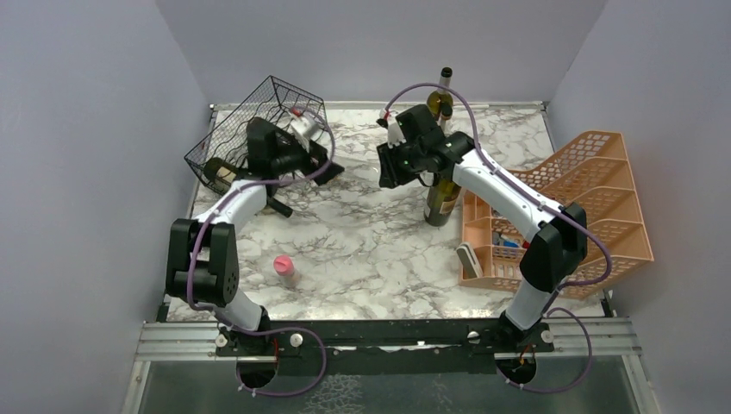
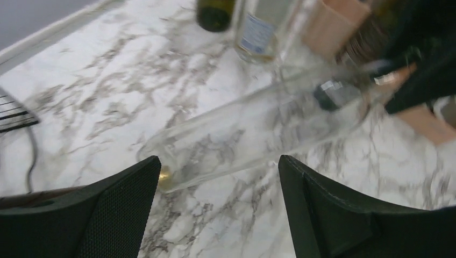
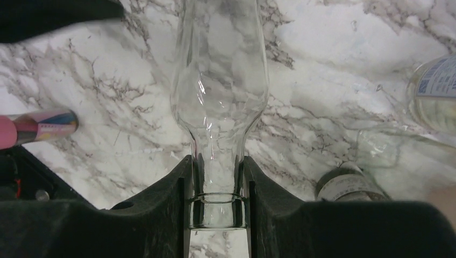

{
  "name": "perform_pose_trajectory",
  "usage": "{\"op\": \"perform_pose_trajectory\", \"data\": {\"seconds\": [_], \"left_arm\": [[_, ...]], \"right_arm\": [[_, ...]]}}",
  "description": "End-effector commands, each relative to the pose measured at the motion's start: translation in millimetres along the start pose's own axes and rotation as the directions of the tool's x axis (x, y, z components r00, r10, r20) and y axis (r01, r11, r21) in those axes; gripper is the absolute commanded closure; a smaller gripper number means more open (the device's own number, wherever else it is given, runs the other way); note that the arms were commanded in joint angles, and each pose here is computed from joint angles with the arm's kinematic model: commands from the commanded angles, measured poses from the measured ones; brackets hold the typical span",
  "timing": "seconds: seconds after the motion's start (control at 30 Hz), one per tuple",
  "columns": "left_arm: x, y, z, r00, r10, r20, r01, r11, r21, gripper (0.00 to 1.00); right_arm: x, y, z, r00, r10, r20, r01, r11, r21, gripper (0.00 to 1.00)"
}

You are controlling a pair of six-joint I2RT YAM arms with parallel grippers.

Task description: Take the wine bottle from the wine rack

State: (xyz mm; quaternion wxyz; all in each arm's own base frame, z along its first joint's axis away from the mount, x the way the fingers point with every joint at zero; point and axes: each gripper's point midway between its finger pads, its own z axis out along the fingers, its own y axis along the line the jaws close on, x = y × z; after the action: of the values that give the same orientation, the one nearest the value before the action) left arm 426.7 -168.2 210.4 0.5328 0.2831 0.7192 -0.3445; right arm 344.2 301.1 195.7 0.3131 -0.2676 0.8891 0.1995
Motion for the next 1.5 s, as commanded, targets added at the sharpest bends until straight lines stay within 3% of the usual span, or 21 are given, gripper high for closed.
{"op": "perform_pose_trajectory", "data": {"seconds": [0.0,0.23,0.57,0.7,0.8,0.97,1.03,1.1,1.17,1.27,1.47], "left_arm": [[26.1,-68.5,10.3,0.884,0.454,0.113,-0.467,0.851,0.241,0.13],[29.4,-104.5,14.1,0.835,0.529,0.153,-0.550,0.787,0.280,0.12],[56.5,-168.8,29.5,0.844,0.510,0.166,-0.520,0.702,0.486,0.07],[67.5,-181.6,40.8,0.814,0.556,0.167,-0.559,0.673,0.485,0.08],[74.4,-186.5,46.8,0.788,0.592,0.169,-0.593,0.657,0.465,0.16],[68.6,-184.3,49.2,0.766,0.618,0.177,-0.627,0.657,0.420,0.48],[61.0,-183.9,48.7,0.760,0.621,0.193,-0.640,0.660,0.394,0.57],[53.7,-185.4,47.8,0.756,0.620,0.209,-0.647,0.660,0.382,0.66],[46.4,-187.3,47.9,0.758,0.613,0.221,-0.646,0.663,0.378,0.77],[35.4,-189.1,47.9,0.762,0.604,0.234,-0.645,0.670,0.368,0.87],[14.6,-185.2,48.9,0.790,0.562,0.243,-0.613,0.722,0.322,0.90]], "right_arm": [[14.5,19.8,-23.4,0.999,0.020,-0.041,-0.023,0.996,-0.082,0.99],[29.1,25.0,-39.4,0.997,0.007,-0.075,-0.015,0.994,-0.108,0.99],[36.1,38.9,-59.4,0.994,-0.038,-0.099,0.019,0.981,-0.191,0.99],[40.7,46.9,-64.7,0.993,-0.047,-0.109,0.020,0.971,-0.238,0.99],[43.4,52.0,-69.3,0.993,-0.050,-0.109,0.020,0.963,-0.267,0.99],[45.5,47.5,-72.2,0.995,-0.035,-0.094,0.012,0.972,-0.236,0.99],[43.5,46.4,-72.4,0.997,-0.002,-0.072,-0.014,0.975,-0.220,0.90],[36.6,46.2,-71.1,0.999,0.041,-0.024,-0.045,0.977,-0.209,0.67],[29.6,47.8,-70.4,0.996,0.087,0.025,-0.080,0.974,-0.214,0.53],[15.8,46.7,-72.8,0.983,0.148,0.107,-0.125,0.971,-0.203,0.46],[-6.9,41.4,-87.5,0.935,0.215,0.282,-0.164,0.967,-0.195,0.32]]}}
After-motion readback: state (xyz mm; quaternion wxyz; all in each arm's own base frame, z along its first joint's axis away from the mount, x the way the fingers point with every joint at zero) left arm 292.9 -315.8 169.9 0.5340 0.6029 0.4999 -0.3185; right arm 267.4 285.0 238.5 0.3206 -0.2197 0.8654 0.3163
